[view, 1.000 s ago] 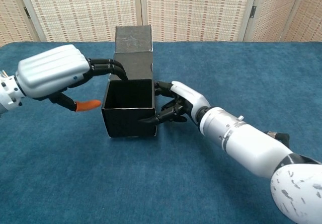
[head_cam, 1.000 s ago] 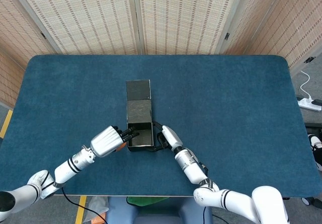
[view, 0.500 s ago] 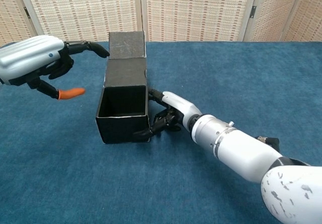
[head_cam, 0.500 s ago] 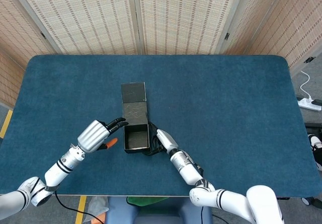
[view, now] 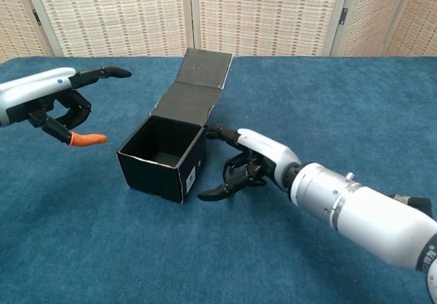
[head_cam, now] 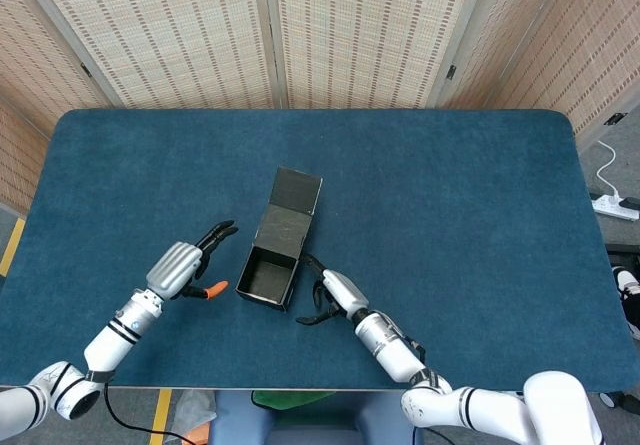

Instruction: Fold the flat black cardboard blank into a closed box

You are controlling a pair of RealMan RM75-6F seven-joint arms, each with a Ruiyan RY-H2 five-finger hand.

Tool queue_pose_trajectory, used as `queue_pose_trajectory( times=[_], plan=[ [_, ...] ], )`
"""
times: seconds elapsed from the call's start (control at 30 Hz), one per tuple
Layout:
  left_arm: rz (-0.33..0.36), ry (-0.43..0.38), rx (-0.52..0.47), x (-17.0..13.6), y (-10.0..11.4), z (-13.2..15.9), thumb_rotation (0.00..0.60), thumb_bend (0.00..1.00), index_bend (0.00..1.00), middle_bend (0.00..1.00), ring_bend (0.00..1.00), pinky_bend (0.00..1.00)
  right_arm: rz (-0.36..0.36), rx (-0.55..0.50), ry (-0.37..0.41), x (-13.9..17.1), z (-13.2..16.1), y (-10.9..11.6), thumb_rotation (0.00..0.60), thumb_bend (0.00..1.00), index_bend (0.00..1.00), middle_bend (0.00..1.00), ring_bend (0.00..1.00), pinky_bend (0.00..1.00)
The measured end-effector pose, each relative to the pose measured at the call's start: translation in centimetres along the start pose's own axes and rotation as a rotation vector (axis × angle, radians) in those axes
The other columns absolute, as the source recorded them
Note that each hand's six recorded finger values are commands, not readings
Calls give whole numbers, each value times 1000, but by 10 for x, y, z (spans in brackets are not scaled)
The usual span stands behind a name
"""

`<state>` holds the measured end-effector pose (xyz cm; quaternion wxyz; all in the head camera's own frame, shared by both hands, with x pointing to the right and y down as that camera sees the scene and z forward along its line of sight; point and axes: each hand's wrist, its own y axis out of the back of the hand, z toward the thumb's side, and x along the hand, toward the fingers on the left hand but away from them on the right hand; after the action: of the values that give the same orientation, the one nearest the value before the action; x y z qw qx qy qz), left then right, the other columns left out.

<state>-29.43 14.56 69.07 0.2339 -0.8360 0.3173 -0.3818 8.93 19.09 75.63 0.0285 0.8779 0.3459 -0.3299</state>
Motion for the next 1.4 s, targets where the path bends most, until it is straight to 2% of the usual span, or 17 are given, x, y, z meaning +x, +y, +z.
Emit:
queue_pose_trajectory(
  times=[0.27, 0.47, 0.57, 0.7, 1.0, 1.2, 1.3, 1.4],
  plan=[
    [-110, 128, -129, -2, -17, -28, 600, 250, 0, 0, 715, 861, -17, 14, -20, 22, -2, 34, 600, 26, 0, 27, 627, 1000],
    [-169, 163, -246, 3, -32, -36, 600, 240, 0, 0, 704, 863, -9, 19, 5, 55, 22, 71, 600, 26, 0, 78, 627, 1000],
    [-194, 169, -298, 11, -40, -37, 600, 239, 0, 0, 702, 865, -44, 33, 36, 72, 42, 97, 600, 26, 0, 90, 627, 1000],
    [-224, 162, -345, 23, -50, -33, 600, 238, 0, 0, 699, 870, -125, 43, 71, 84, 62, 129, 600, 26, 0, 98, 628, 1000],
    [-276, 132, -396, 42, -68, -21, 600, 237, 0, 0, 699, 870, -158, 38, 56, 86, 58, 139, 600, 26, 0, 107, 631, 1000],
    [-282, 136, -448, 48, -72, -20, 600, 236, 0, 2, 699, 869, -171, 38, 51, 87, 54, 141, 600, 26, 0, 116, 633, 1000],
    [-284, 145, -473, 50, -75, -21, 600, 236, 4, 47, 699, 870, -174, 33, 48, 87, 53, 141, 600, 26, 0, 120, 634, 1000],
    [-282, 154, -512, 52, -78, -21, 600, 236, 97, 143, 699, 870, -177, 26, 42, 87, 50, 142, 600, 27, 0, 123, 635, 1000]
  ],
)
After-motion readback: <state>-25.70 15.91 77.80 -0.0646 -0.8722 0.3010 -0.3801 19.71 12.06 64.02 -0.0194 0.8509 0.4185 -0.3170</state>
